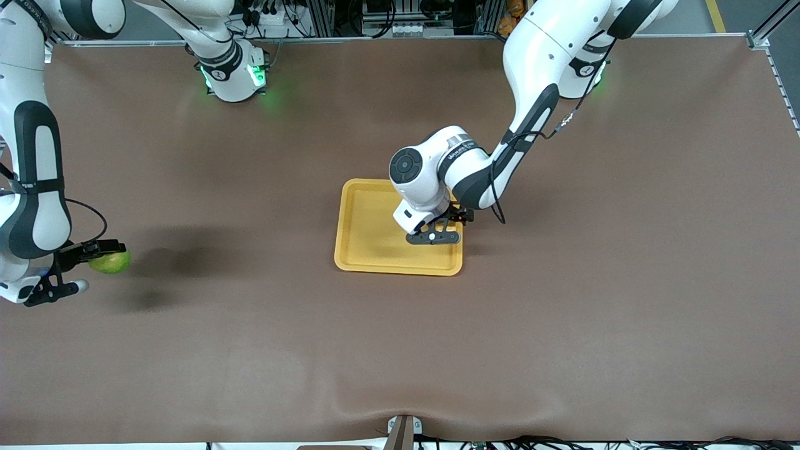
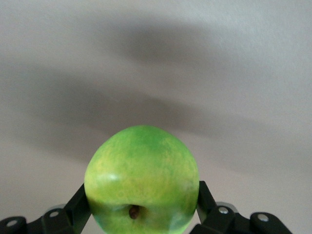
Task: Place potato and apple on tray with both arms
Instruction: 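Lower the potato onto the tray while the right gripper grasps the apple, then open the left gripper and withdraw it while the right gripper lifts the apple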
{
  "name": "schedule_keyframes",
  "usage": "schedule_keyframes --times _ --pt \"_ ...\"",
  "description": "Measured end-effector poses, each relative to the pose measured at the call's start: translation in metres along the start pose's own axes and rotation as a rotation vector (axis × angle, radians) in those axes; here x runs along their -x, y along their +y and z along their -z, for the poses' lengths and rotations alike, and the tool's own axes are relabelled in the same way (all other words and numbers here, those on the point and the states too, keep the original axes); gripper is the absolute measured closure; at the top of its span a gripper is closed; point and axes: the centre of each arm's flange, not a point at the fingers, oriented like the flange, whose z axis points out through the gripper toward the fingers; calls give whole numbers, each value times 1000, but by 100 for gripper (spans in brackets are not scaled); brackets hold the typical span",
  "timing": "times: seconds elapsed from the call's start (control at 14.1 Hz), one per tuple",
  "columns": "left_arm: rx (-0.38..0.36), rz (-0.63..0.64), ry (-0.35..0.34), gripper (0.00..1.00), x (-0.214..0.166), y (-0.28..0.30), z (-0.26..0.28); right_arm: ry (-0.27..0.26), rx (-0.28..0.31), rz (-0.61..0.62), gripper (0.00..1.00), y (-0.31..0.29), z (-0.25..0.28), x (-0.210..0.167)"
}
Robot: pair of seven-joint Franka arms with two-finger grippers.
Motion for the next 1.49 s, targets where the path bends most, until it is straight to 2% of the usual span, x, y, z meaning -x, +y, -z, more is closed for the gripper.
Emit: schedule_keyframes --times 0.21,0.36,0.57,0.71,0.85,1.07,1.28,1.49 --pt "19 39 32 0 -17 -14 21 -13 5 21 11 -37 21 -10" --pt "22 104 58 0 -39 -51 54 -29 5 -12 11 -63 33 -16" --pt "9 267 57 0 -87 -161 92 -54 9 -51 11 -102 54 -25" --pt "9 317 37 0 -121 -257 85 -58 10 -97 11 -142 67 -37" --pt "7 294 5 0 -143 -338 62 -52 4 -143 11 -188 76 -52" --pt "10 206 -33 0 -153 -420 35 -37 -5 -210 11 -248 84 -66" --pt "34 135 -53 0 -153 -456 28 -36 5 -267 11 -300 84 -75" --pt "77 122 -138 0 -139 -470 36 -41 4 -311 11 -348 80 -80"
